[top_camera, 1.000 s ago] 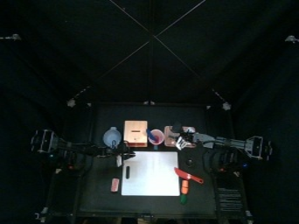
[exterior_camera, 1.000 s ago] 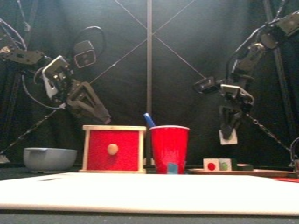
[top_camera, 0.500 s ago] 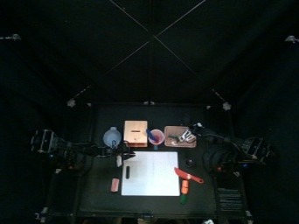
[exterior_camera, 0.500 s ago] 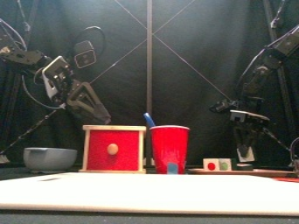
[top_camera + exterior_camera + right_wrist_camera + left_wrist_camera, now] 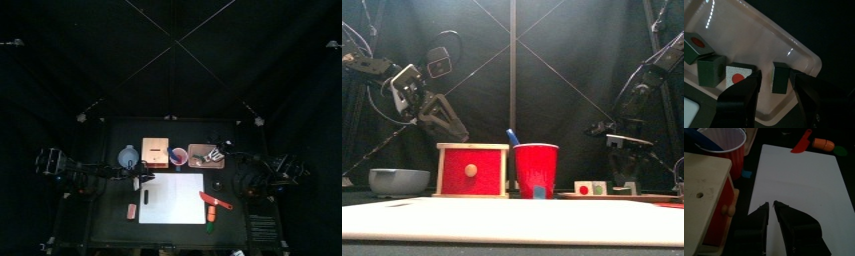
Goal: Place sushi on board then cut the sushi with the knife then place the pieces on the plate
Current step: Place the 4 sushi pieces on the plate
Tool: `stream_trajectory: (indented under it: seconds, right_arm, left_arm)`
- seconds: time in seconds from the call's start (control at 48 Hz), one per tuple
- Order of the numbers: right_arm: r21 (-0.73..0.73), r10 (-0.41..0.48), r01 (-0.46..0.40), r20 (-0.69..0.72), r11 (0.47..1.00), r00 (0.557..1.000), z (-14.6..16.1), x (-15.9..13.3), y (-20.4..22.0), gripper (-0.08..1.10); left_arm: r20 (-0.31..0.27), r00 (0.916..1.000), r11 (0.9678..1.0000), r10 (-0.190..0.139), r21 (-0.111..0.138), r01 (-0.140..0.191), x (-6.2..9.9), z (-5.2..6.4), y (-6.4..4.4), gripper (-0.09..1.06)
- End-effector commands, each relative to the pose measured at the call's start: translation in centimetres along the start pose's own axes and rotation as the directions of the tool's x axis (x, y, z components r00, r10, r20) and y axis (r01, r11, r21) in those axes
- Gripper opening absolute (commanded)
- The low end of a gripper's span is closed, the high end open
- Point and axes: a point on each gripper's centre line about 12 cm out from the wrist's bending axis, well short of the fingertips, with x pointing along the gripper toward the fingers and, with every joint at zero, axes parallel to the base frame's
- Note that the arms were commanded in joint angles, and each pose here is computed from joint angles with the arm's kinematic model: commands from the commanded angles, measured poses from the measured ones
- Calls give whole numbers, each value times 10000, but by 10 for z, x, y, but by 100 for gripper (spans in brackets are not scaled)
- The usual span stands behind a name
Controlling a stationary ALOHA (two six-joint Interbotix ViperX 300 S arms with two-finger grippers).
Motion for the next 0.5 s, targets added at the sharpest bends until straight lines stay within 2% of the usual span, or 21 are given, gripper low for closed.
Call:
stream_trajectory:
  seconds: [0.021,0.271,0.5]
  right_arm:
    - [-291,492,-460,1246,9985,9910,20,-29,12,82]
    - [-1602,1646,-1294,2308,9786,9590,31,-63,52,82]
    - [-3036,2622,-1717,2888,9372,9208,34,-73,86,82]
  left_arm:
    - [226,9997,10000,-51,4,50,0,7,-2,60]
    - [238,9997,10000,-76,-28,77,-1,7,-3,60]
    - [251,9997,9995,38,-316,-30,-1,7,-1,60]
